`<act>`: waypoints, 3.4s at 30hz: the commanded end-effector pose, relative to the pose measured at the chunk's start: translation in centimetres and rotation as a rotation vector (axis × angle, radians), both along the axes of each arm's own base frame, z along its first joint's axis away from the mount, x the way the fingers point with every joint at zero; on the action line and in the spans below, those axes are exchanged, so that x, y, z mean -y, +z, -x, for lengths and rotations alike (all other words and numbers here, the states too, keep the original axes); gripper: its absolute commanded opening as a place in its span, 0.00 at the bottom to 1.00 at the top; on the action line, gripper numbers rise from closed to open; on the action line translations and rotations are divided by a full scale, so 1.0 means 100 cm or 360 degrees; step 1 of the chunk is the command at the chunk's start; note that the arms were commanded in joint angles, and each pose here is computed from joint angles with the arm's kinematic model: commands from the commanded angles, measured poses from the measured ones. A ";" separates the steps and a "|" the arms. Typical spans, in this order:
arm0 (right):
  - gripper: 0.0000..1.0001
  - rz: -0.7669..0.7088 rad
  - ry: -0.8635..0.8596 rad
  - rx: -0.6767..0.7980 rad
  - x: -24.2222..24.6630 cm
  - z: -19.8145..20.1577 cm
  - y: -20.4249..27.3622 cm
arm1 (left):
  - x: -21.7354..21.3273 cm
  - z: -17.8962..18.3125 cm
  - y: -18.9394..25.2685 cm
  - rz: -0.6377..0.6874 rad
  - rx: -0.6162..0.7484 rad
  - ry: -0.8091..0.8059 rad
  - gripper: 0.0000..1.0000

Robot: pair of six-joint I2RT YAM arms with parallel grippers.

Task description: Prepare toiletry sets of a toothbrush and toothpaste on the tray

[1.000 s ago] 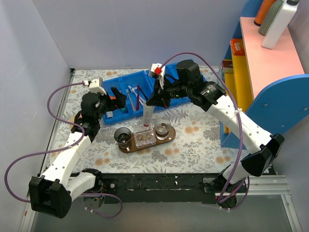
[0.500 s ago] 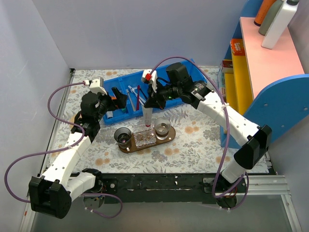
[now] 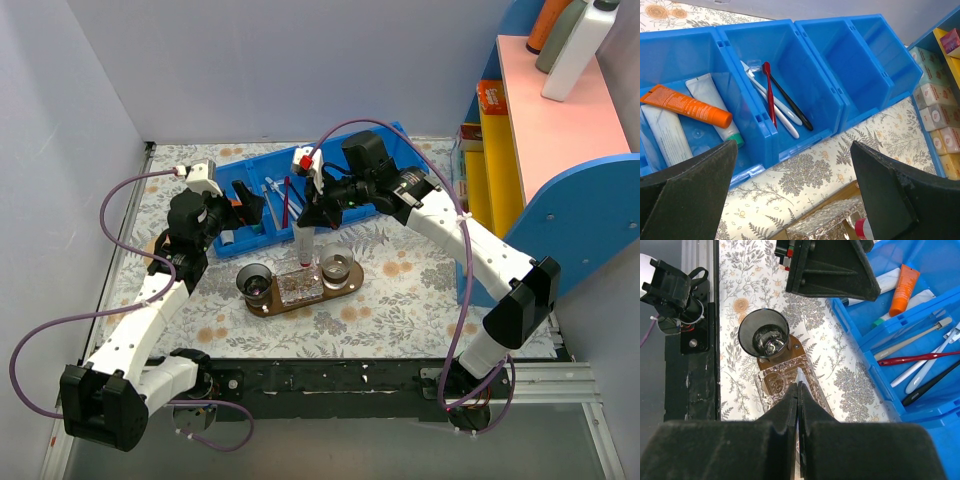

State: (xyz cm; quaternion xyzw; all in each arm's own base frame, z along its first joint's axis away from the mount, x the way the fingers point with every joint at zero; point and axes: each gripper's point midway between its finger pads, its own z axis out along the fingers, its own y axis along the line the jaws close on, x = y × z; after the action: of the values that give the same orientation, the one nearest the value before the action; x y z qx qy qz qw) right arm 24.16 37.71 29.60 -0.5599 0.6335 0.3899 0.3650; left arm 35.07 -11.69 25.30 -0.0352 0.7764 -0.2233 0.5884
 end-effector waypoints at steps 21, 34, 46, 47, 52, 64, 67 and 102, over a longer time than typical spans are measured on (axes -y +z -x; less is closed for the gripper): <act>0.01 -0.0062 0.0102 0.0089 -0.013 0.001 0.002 | 0.003 0.000 0.000 -0.0011 -0.0005 -0.0037 0.98; 0.01 -0.0024 0.0121 0.0114 -0.016 -0.001 -0.014 | 0.004 -0.001 0.000 -0.0012 -0.0007 -0.0047 0.98; 0.01 -0.0058 0.0186 0.0147 -0.019 0.003 -0.025 | 0.005 -0.001 -0.002 -0.0017 -0.0023 -0.0053 0.98; 0.01 -0.0053 0.0191 0.0146 -0.018 0.004 -0.028 | 0.005 -0.002 -0.002 -0.0020 -0.0022 -0.0051 0.98; 0.01 -0.0037 0.0220 0.0154 -0.019 0.007 -0.035 | 0.005 -0.002 -0.003 -0.0021 -0.0027 -0.0051 0.98; 0.01 -0.0002 0.0241 0.0206 -0.019 0.010 -0.050 | 0.005 -0.002 -0.005 -0.0022 -0.0034 -0.0053 0.98; 0.01 0.0018 0.0240 0.0210 -0.019 0.011 -0.054 | 0.005 -0.002 -0.005 -0.0020 -0.0033 -0.0048 0.98; 0.17 0.0096 0.0225 0.0283 -0.017 0.015 -0.074 | 0.005 -0.001 -0.001 -0.0009 -0.0013 -0.0054 0.98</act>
State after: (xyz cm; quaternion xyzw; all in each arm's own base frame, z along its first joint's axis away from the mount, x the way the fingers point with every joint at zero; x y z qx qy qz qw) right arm 22.77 39.48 20.74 -0.6433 0.5833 0.3489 0.3525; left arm 35.20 -12.15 23.79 -0.0295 0.7914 -0.2267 0.5669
